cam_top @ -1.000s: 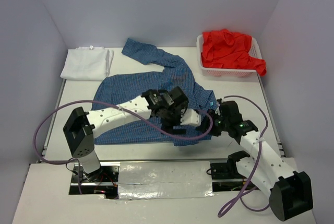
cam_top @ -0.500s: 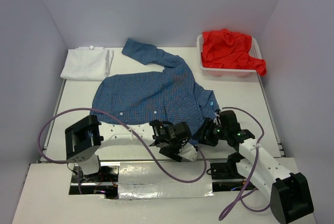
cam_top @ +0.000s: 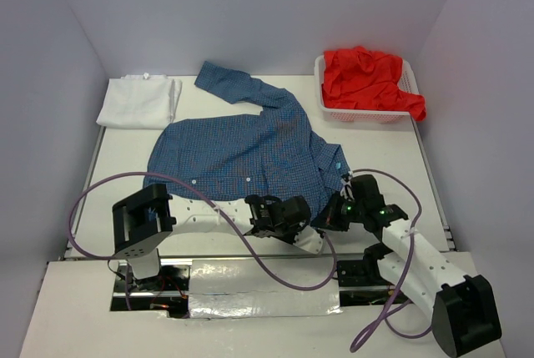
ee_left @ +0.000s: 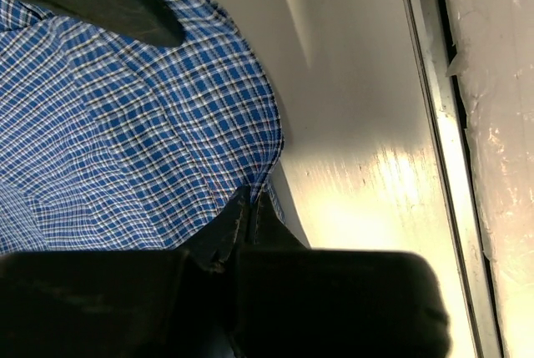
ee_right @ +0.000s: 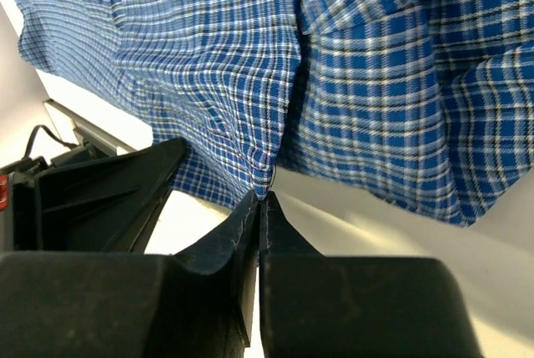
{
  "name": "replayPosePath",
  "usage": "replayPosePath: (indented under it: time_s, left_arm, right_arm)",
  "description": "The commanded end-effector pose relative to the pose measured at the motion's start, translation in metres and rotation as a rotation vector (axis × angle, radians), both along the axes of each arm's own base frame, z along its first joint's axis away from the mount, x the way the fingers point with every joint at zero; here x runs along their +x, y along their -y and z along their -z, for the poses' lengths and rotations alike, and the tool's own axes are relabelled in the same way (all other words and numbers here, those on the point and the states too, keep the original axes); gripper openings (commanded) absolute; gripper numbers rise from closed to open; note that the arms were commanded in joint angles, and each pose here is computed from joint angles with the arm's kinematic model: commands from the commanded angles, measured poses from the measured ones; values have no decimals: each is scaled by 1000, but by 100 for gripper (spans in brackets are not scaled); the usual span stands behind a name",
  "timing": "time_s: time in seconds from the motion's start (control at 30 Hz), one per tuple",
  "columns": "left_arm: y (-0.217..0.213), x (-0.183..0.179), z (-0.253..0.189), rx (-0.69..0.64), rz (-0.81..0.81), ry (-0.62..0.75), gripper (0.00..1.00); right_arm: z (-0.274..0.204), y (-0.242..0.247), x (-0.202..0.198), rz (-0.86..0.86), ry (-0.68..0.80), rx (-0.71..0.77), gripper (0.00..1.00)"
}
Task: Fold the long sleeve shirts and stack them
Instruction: Fold the shirt
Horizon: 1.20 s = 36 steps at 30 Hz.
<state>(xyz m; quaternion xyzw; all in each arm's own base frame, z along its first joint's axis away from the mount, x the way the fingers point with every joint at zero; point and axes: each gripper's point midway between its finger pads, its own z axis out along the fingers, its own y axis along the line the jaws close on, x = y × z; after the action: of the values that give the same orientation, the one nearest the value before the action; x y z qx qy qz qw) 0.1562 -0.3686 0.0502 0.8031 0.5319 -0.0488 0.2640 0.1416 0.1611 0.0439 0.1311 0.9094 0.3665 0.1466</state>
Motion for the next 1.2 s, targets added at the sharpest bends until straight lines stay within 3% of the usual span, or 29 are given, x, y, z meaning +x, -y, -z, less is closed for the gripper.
replayPosePath:
  time_s: [0.0,0.17,0.23,0.4,0.53,0.63,0.83,0.9,1.07,1.17]
  left_arm:
    - [3,-3,-10,-8,4,-8,0]
    - [-3,-13,-41,-20,0,-82,0]
    - [-5,-21,-63,-38,12,-116,0]
    - [-6,-36,-97,-61,-1,-201,0]
    - [-9,-44,-106,-68,-14,-242,0]
    - [-12,-54,-111,-51,63,-271,0]
    - [-8,-65,-106,-32,121,-331,0]
    - [-6,-64,-104,-41,118,-354,0]
    - [-9,-26,-95,-90,-77,-614,0]
    - [-16,0,-79,-92,-175,-687,0]
  right_arm:
    - [-17,0,1,-54,52,-16,0]
    - [-29,9,-14,-92,22,-76,0]
    - [-53,12,-10,-100,99,-87,0]
    - [-85,16,-28,-149,118,-96,0]
    - [-88,14,-42,-195,64,-69,0]
    - [-95,23,-51,-202,35,-126,0]
    - [-95,20,-64,-244,-48,-102,0]
    - [-87,16,-62,-260,-66,-87,0]
    - [-83,-7,-30,-283,-24,14,0]
    - [-72,-15,-3,-280,-38,8,1]
